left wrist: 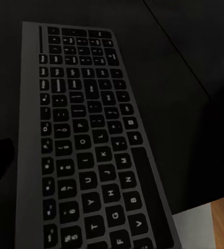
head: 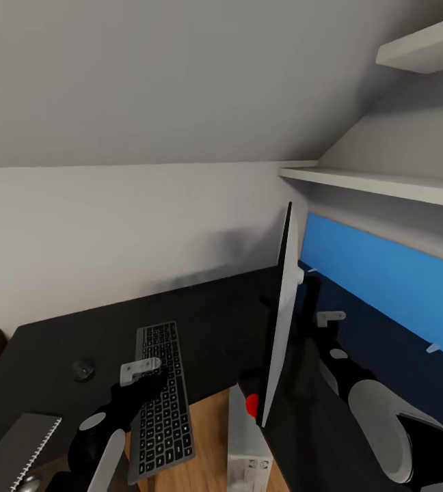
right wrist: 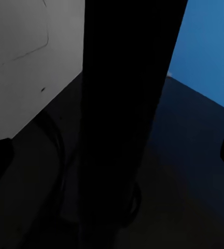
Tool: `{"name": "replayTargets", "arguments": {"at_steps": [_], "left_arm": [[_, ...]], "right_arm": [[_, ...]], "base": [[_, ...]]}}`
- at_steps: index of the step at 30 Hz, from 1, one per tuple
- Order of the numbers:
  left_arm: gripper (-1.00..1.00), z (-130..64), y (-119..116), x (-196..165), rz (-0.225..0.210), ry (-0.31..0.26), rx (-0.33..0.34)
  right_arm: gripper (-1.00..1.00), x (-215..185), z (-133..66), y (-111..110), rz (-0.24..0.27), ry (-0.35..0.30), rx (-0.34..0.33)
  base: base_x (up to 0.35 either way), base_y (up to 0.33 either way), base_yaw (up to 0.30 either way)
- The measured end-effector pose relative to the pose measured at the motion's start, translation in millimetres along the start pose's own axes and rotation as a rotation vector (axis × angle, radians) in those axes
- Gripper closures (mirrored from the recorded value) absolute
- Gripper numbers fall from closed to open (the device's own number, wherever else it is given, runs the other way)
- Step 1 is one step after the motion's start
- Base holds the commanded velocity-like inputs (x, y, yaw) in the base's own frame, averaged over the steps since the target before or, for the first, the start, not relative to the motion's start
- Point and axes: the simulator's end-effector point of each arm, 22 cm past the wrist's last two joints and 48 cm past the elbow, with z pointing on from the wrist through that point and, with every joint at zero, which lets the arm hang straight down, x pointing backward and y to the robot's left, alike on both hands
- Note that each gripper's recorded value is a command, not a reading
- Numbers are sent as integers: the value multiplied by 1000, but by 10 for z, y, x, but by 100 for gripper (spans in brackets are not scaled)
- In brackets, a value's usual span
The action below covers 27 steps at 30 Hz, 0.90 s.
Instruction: In the bedroom, organize the workspace by keeping the computer under the desk, ensuring the monitor is on the desk, placing the keyboard on the desk next to the monitor, placing the mouse on the desk next to the keyboard, moving the folder from the swivel chair onto the desk next to the mouse, stacking the notebook on top of the folder with the pen on top of the notebook, and positioning the swivel chair next to the desk.
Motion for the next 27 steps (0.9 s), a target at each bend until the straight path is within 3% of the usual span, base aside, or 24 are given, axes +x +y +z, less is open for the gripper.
{"name": "replayTargets", "arguments": {"at_steps": [27], "left_arm": [[-100,1,6,0,0,-1,-1]], "right_arm": [[-100,3,-1,-8,-5,0,0]], "base": [[58,0,0]]}}
